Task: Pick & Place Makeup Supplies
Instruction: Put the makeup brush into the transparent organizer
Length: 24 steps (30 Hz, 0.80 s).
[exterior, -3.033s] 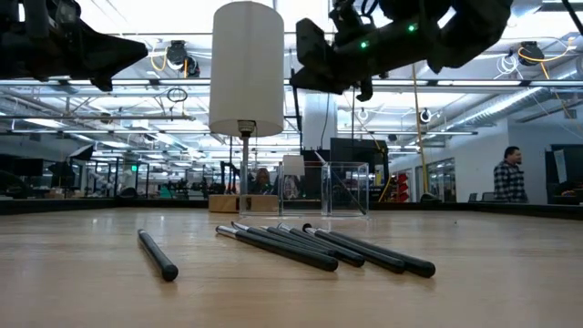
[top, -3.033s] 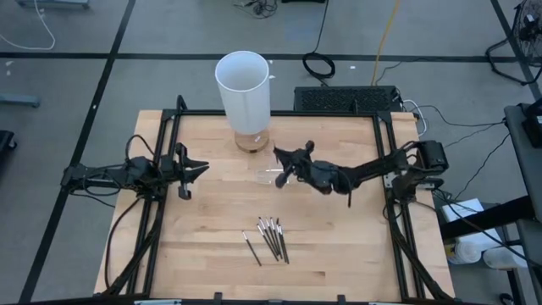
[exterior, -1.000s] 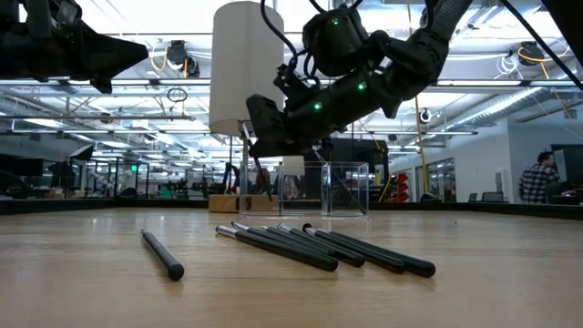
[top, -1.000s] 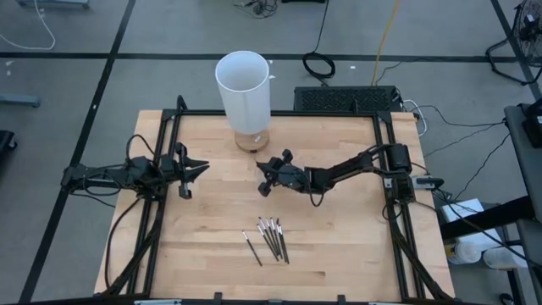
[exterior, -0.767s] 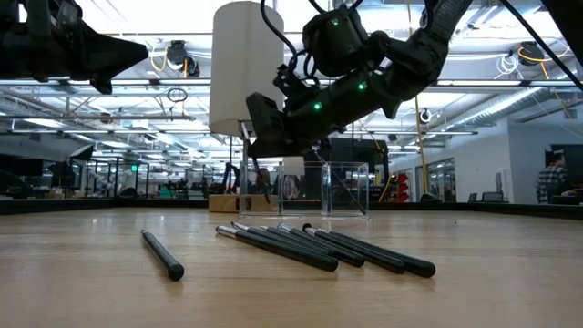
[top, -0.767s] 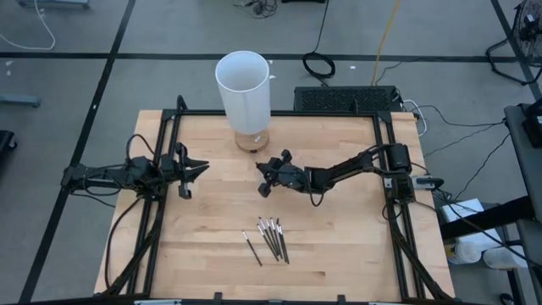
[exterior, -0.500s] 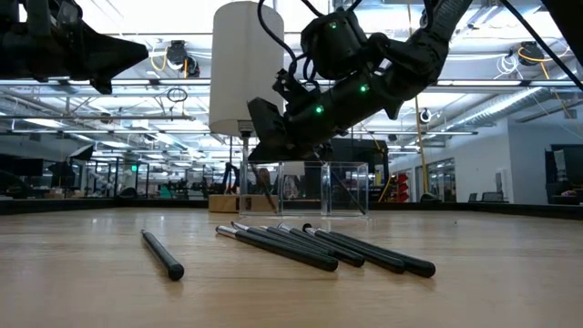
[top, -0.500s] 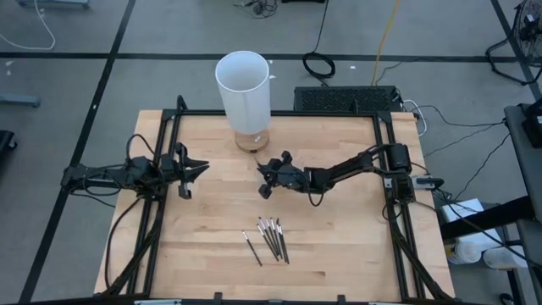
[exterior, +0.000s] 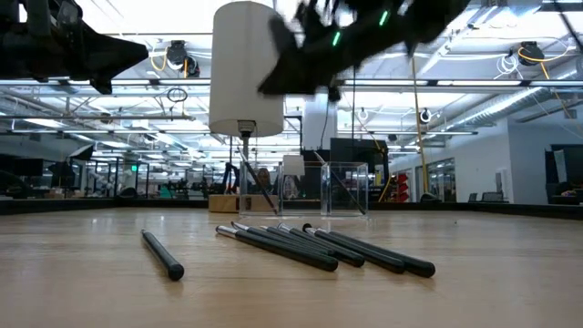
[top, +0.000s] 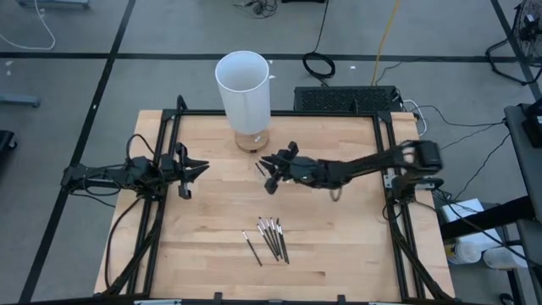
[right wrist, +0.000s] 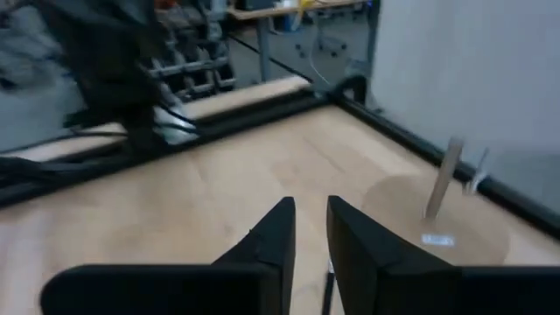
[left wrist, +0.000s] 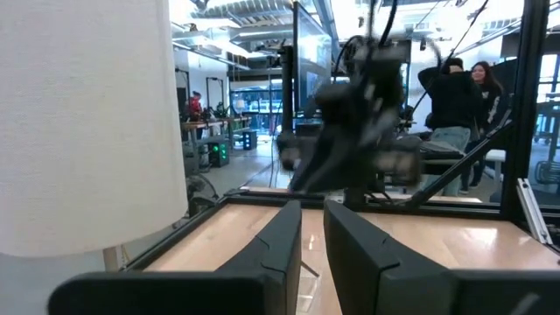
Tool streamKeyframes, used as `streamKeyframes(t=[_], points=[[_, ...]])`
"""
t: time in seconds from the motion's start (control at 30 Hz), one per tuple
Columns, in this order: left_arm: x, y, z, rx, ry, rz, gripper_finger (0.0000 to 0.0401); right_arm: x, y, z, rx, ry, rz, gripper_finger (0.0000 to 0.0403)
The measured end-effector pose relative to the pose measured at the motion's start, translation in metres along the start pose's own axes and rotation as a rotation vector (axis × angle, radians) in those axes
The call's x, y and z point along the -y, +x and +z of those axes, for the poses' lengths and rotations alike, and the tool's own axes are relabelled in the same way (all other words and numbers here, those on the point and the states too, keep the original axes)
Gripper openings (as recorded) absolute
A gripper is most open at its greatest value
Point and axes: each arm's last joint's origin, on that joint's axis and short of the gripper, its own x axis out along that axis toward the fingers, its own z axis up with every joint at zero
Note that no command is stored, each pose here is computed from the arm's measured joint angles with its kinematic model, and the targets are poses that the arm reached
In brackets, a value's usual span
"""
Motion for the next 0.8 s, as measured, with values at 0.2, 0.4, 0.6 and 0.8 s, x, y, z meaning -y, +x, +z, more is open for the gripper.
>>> streamKeyframes(t=[0.2, 0.4, 0.6, 0.8], points=[[0.0, 0.0, 0.0, -0.002, 0.0, -0.001, 0.0062, -0.031, -0.054, 0.028, -0.263, 0.001, 0.062, 0.0039], [0.0, 0.0, 0.0, -0.004, 0.001, -0.004, 0.0062, -0.091, -0.094, 0.019, -0.386, 0.023, 0.213, 0.0004], [0.0, 0.0, -0.001, -0.009, -0.001, -0.006, 0.0062, -0.14, -0.108, -0.039, -0.454, 0.073, 0.171, 0.0001], [0.0, 0.0, -0.001, -0.01, -0.022, -0.006, 0.0062, -0.175, -0.094, -0.102, -0.472, 0.121, 0.193, 0.0]])
